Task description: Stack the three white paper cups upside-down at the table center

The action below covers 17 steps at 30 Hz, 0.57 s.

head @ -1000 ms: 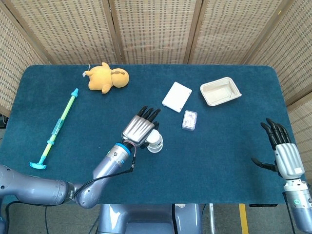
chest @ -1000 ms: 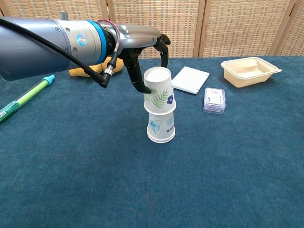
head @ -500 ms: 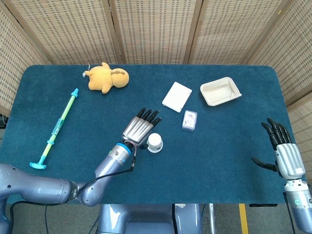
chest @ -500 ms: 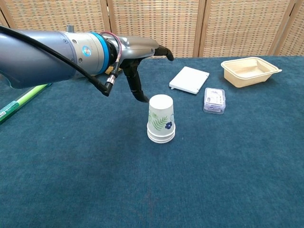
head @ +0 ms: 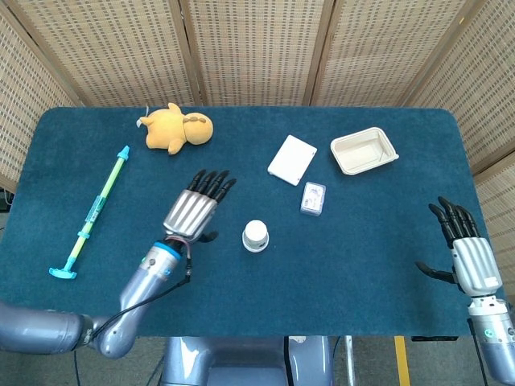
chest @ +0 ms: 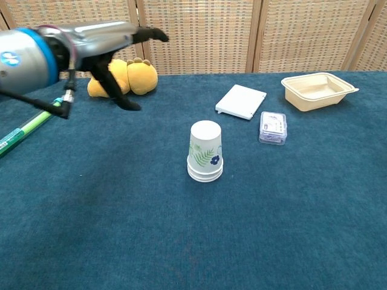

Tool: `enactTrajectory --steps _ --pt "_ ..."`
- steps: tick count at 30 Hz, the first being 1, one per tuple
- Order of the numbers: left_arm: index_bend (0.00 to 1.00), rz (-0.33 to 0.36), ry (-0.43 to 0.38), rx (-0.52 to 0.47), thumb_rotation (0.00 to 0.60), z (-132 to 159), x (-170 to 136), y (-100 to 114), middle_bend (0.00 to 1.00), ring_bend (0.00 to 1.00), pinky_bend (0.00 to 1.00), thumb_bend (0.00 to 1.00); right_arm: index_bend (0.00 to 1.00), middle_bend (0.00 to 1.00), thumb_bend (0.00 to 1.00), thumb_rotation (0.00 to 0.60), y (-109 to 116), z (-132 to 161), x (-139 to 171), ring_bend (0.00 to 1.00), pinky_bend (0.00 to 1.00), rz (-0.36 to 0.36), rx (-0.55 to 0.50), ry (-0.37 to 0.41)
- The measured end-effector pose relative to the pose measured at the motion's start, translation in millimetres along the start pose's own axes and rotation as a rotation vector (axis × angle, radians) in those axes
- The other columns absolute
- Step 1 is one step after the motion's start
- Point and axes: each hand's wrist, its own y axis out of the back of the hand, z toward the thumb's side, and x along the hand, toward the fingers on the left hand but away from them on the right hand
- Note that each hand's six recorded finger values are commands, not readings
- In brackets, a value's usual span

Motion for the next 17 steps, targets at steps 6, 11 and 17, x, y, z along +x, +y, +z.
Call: enactTrajectory --steps 6,11,17 --pt "0.01 0.068 0.134 0.041 0.600 -68.9 -66.0 -11.9 0.00 0.00 0.00 0.21 0.00 0.00 0.07 0.600 -5.4 6.8 0.8 0.00 0.03 0.009 0.058 0.011" --pt "0.01 0.141 0.246 0.066 0.600 -111.5 -119.7 -15.5 0.00 0.00 0.00 0.21 0.00 0.00 0.07 0.600 -9.0 12.1 1.0 0.00 0.03 0.006 0.120 0.012" --pt "0.00 0.136 0.330 0.073 0.600 -139.7 -176.4 -34.7 0.00 0.00 0.00 0.21 0.00 0.00 0.07 0.600 -14.1 24.4 3.2 0.00 0.03 0.007 0.172 0.027"
